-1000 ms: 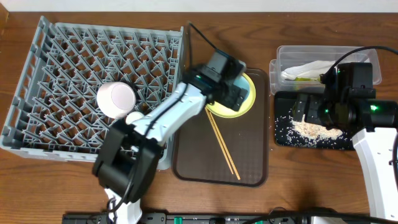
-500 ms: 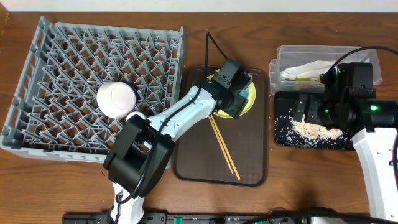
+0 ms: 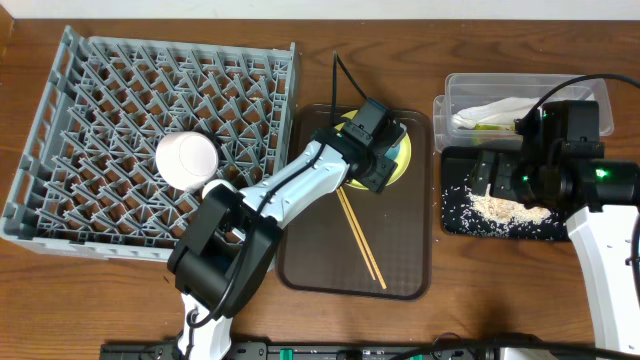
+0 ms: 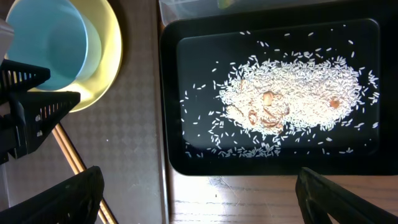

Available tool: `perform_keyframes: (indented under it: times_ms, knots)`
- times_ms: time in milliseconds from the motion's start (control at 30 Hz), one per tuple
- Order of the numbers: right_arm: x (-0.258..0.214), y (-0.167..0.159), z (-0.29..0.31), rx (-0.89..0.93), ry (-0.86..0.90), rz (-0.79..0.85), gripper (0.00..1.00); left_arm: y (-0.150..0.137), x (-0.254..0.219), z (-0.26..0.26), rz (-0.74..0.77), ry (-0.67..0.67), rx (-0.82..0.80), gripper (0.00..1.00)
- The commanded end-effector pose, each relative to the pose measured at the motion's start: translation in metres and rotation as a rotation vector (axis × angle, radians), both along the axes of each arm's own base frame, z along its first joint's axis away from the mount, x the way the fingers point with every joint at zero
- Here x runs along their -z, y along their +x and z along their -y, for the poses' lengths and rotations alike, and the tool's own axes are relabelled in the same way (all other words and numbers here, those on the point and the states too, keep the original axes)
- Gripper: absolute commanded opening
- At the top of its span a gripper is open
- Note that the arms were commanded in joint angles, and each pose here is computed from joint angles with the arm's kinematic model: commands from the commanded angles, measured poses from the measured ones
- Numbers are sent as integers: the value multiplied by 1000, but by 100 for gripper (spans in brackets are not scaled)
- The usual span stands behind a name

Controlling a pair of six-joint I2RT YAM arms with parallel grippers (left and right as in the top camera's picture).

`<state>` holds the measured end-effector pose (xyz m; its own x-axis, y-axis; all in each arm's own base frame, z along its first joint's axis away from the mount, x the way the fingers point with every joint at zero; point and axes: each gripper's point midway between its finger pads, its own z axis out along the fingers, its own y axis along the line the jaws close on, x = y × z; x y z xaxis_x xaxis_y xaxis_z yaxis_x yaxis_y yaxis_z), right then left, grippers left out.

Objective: Sort waste into correct bins and load items into the dishwasher
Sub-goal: 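Reach the left gripper into the light-blue bowl on the yellow plate and grasp it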

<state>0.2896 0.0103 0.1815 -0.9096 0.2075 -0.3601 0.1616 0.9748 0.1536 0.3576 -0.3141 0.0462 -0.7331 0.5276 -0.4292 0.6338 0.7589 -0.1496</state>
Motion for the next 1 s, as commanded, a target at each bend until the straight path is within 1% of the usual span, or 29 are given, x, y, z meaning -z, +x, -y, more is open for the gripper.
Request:
perform_keyframes:
  times_ms: [0,300,333,533,633,733,900,967]
  knots:
    - [-7,2,7,30,-8,19,96,-4,10,-3,-12,28,3,61]
    - [-7,2,7,30,-8,19,96,4,14,-15,33,100,-34,59]
    - [-7,2,7,30,-8,19,96,5,15,-16,34,104,-35,57]
    - [-7,2,7,30,-8,19,96,2,32,-18,5,128,-33,57]
    - [-7,2,7,30,-8,19,96,2,33,-18,5,128,-33,56]
    - [-7,2,7,30,-8,19,96,6,31,-15,20,116,-35,48]
    - [-7,2,7,30,-8,19,96,11,26,-11,41,98,-36,26]
    - [-7,2,7,30,-8,19,96,13,20,-9,52,88,-37,21]
